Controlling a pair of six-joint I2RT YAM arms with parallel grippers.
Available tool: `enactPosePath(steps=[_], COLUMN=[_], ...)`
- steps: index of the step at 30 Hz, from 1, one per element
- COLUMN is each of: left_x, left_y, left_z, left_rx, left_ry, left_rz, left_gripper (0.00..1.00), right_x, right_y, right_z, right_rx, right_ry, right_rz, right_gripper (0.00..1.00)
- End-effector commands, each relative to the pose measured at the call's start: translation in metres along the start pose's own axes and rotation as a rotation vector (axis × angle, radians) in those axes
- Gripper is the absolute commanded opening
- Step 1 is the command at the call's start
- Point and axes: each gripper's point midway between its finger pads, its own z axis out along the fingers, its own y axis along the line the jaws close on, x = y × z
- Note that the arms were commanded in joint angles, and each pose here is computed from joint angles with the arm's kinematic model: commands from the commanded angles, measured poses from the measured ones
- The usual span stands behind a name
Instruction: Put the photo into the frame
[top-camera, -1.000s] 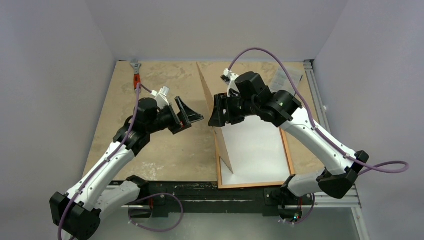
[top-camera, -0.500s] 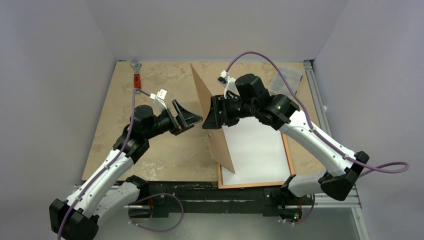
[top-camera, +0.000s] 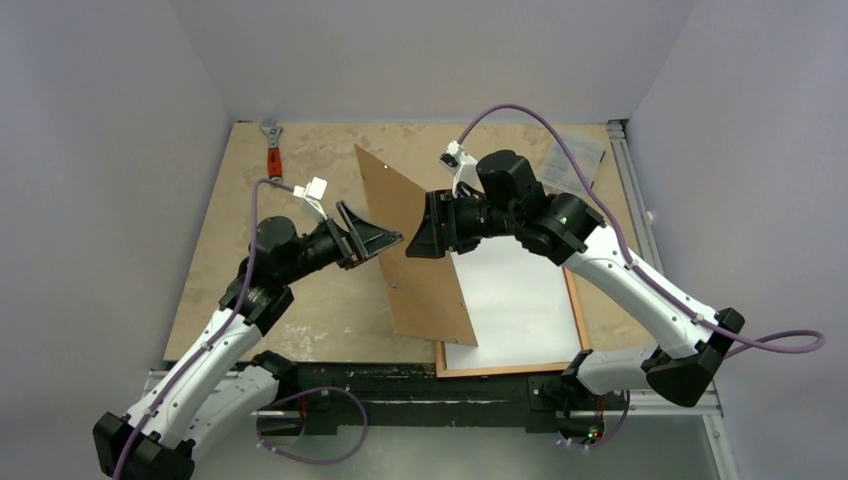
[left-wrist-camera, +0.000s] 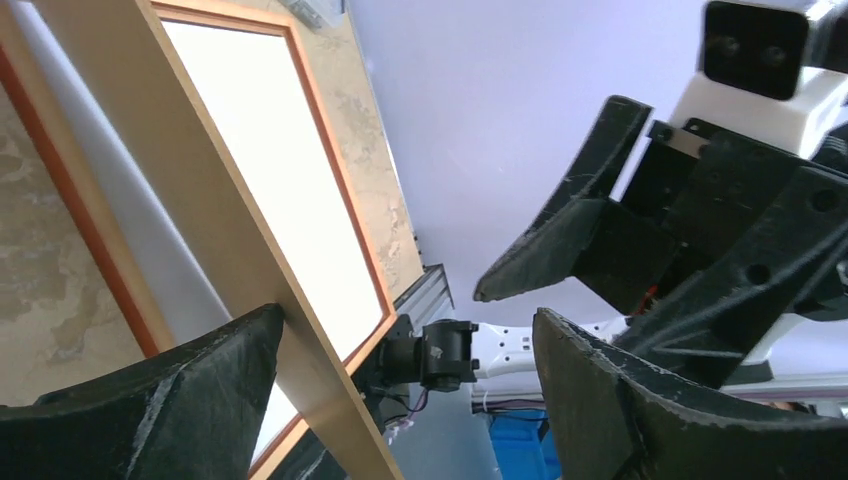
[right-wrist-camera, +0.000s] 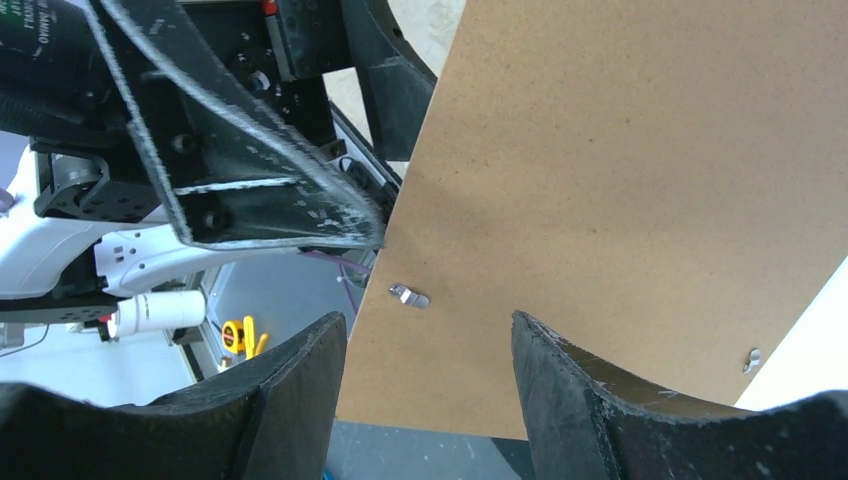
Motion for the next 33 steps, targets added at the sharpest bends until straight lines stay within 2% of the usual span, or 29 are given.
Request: enactPosePath(steps=[1, 6, 11, 14, 18, 23, 25, 28, 33], left_x=[0.001, 0.005, 0.011, 0.013, 0.015, 0.010, 0.009, 0.007, 0.004], left_y=[0.014, 0.065, 0.099, 0.109, 0.116, 0.108, 0.102, 0.093, 0.073], left_z=[0.007, 0.006, -0.001, -0.007, -0.015, -0.023, -0.025, -0.025, -0.024], left_rx=[-0.063, -0.273, -0.394, -0.436, -0.469, -0.473, -0.469, -0.449, -0.367], left_ry=[0.019, 0.008, -0.015, -0.021, -0.035, -0.049, -0.044, -0.031, -0.032], left_rz=[0.000, -0.023, -0.036, -0.038, -0.031, -0.002, 0.013, 0.028, 0.038], left_gripper=[0.90, 0.68, 0.30, 0.19, 0.15, 0.00, 0.00, 0.00, 0.00], right_x=[-0.010, -0.009, -0.006, 0.000, 0.009, 0.011, 0.010, 0.014, 0.027], right_y=[0.010, -0.001, -0.023, -0.044, -0.088, -0.168, -0.203, -0.245, -0.303], right_z=[-0.009, -0.009, -0.009, -0.009, -0.009, -0.026, -0.039, -0.057, -0.089], right_rx=[-0.035, 0.003, 0.031, 0.040, 0.116, 0.396, 0.476, 0.581, 0.794], right_ry=[-0.055, -0.059, -0.069, -0.056, -0.048, -0.070, -0.097, -0.128, -0.183], right_rz=[-0.012, 0.001, 0.028, 0.071, 0.125, 0.118, 0.176, 0.248, 0.344], right_gripper=[0.60, 0.60, 0.60, 0.60, 0.60, 0.63, 0.66, 0.75, 0.83])
